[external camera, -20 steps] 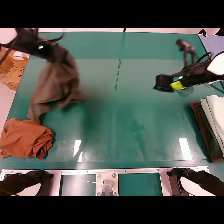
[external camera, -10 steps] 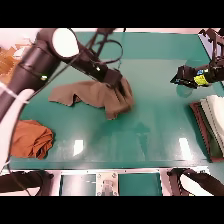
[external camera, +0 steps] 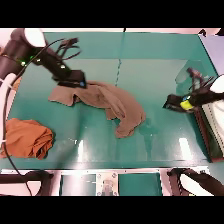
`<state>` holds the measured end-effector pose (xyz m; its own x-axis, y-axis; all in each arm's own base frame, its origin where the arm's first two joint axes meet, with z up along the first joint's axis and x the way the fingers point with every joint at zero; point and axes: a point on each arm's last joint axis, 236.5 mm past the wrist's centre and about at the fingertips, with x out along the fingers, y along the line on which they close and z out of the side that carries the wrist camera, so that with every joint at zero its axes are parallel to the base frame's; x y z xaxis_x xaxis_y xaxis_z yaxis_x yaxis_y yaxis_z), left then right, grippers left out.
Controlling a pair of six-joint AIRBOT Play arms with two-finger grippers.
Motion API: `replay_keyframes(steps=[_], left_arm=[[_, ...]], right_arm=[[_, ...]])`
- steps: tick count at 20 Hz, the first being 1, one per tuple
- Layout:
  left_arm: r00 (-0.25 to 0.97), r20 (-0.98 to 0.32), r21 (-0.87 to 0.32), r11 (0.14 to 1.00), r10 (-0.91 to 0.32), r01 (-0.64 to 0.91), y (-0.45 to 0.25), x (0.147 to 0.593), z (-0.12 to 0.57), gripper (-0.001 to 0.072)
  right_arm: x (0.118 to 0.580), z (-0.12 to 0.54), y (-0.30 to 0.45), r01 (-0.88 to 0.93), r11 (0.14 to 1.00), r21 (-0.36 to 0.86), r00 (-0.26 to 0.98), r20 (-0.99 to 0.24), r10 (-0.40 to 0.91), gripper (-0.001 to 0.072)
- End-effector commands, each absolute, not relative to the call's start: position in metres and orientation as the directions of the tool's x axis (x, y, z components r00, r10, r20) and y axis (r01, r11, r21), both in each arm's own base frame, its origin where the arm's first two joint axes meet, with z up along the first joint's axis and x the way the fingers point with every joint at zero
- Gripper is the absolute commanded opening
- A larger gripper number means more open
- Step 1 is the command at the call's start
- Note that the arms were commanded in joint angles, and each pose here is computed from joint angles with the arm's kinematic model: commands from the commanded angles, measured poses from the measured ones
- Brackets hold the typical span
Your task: Fold the shirts.
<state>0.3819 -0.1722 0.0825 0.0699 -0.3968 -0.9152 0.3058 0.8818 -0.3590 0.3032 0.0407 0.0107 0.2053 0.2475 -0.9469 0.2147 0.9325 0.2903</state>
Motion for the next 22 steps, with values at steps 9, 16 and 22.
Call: replay_keyframes(steps=[9, 16, 22], left_arm=[[0.239, -0.911, -0.363, 0.928, -0.336, -0.082, -0.037, 0.435, -0.035, 0.0631], [0.327, -0.906, -0.302, 0.952, -0.269, -0.055, -0.02, 0.46, -0.041, 0.063], [0.33, -0.929, -0.19, 0.981, -0.169, -0.03, 0.003, 0.461, -0.046, 0.063]], right_arm=[[0.208, -0.064, 0.202, 0.091, 0.773, 0.627, -0.009, -0.776, 0.631, 0.0553], [0.25, -0.088, 0.259, 0.045, 0.777, 0.628, 0.211, -0.767, 0.607, 0.0593], [0.271, -0.083, 0.249, -0.02, 0.797, 0.604, 0.199, -0.779, 0.595, 0.0015]])
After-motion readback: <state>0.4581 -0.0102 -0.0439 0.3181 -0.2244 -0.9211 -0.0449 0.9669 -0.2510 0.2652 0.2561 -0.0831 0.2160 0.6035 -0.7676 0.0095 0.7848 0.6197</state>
